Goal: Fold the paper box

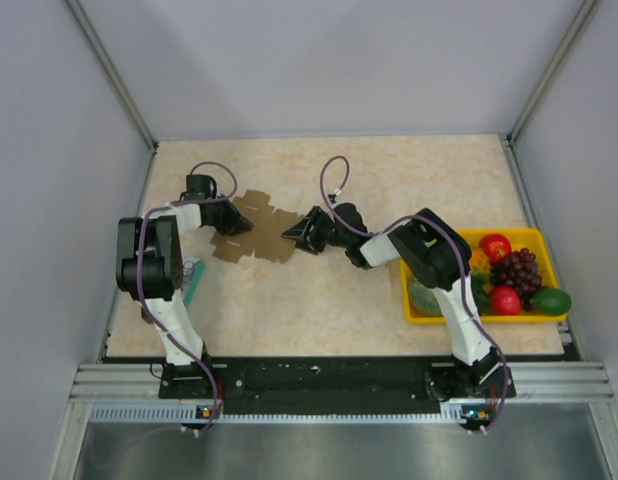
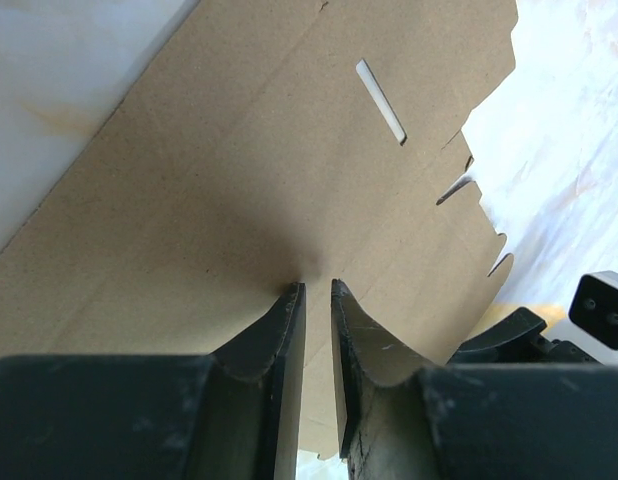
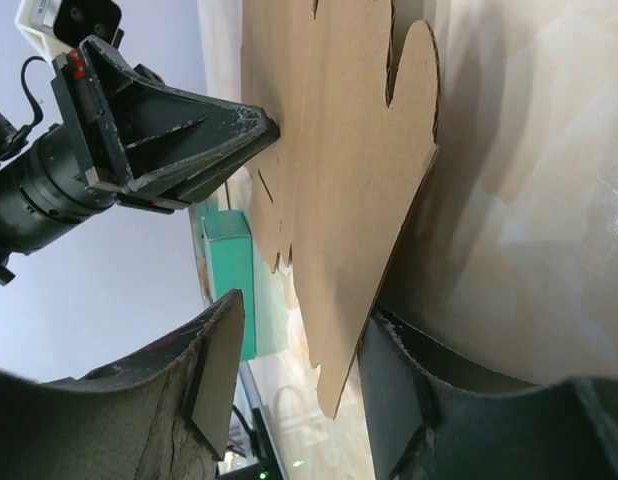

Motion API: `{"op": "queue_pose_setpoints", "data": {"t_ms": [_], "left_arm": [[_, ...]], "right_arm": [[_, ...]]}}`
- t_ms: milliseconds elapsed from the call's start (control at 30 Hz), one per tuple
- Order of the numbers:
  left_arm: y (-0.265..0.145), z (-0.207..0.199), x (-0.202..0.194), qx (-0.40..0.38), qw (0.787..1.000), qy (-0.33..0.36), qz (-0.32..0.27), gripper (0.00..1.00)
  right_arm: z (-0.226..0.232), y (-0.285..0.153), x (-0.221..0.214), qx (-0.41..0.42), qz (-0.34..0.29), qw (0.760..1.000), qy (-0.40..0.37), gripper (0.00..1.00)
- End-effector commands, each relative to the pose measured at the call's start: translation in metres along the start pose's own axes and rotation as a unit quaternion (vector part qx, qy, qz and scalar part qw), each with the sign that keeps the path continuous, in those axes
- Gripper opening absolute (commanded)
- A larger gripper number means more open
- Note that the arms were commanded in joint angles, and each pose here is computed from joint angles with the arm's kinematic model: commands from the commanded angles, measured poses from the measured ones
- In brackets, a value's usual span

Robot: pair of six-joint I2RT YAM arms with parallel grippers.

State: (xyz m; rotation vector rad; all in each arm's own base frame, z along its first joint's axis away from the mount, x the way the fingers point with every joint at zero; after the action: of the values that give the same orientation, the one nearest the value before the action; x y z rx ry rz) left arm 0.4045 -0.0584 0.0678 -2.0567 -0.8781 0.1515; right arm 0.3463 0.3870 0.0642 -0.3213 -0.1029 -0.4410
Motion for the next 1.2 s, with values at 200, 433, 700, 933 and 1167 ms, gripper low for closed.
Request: {"op": "queue_pose_setpoints", "data": {"t_ms": [200,433,700,933,1167], "left_arm": [[-0.020,-0.017,-0.017,-0.025,0.999,0.022,0.008,0.23],[-0.099,-0.057,-0.031,-0.135,0.983,0.111,-0.060,0.64],[-0.172,-0.063,-0.077,-0.229,0.950,0.185,-0.104,0.85],[-0.199,-0.068,-0.084,-0.264,0.936,0.200,-0.121,0.92],[-0.220,-0.101,-0.089,-0.390,0.892,0.218,-0.060,0.86]], "right_arm": [[0.013,0.009,0.002,0.001,-0.005,1.000,-0.023,0.03],[0.041,-0.030,0.016,0.026,-0.012,0.999,-0.039,0.00],[0.082,-0.115,0.029,0.084,-0.008,0.991,-0.105,0.00],[0.098,-0.196,0.019,0.140,0.027,0.974,-0.174,0.00],[0.108,-0.248,-0.009,0.138,0.018,0.963,-0.230,0.00]]}}
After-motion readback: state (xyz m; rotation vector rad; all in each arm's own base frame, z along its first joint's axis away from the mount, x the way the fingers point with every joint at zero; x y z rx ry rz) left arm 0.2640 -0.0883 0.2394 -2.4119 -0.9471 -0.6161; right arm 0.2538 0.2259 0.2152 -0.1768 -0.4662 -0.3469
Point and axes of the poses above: each gripper's point midway between its finger pads, its own y axis out along the fingers, its own z axis along the line the jaws close on, x = y × z, the point moved 5 cm from there along -y, back along the fingers
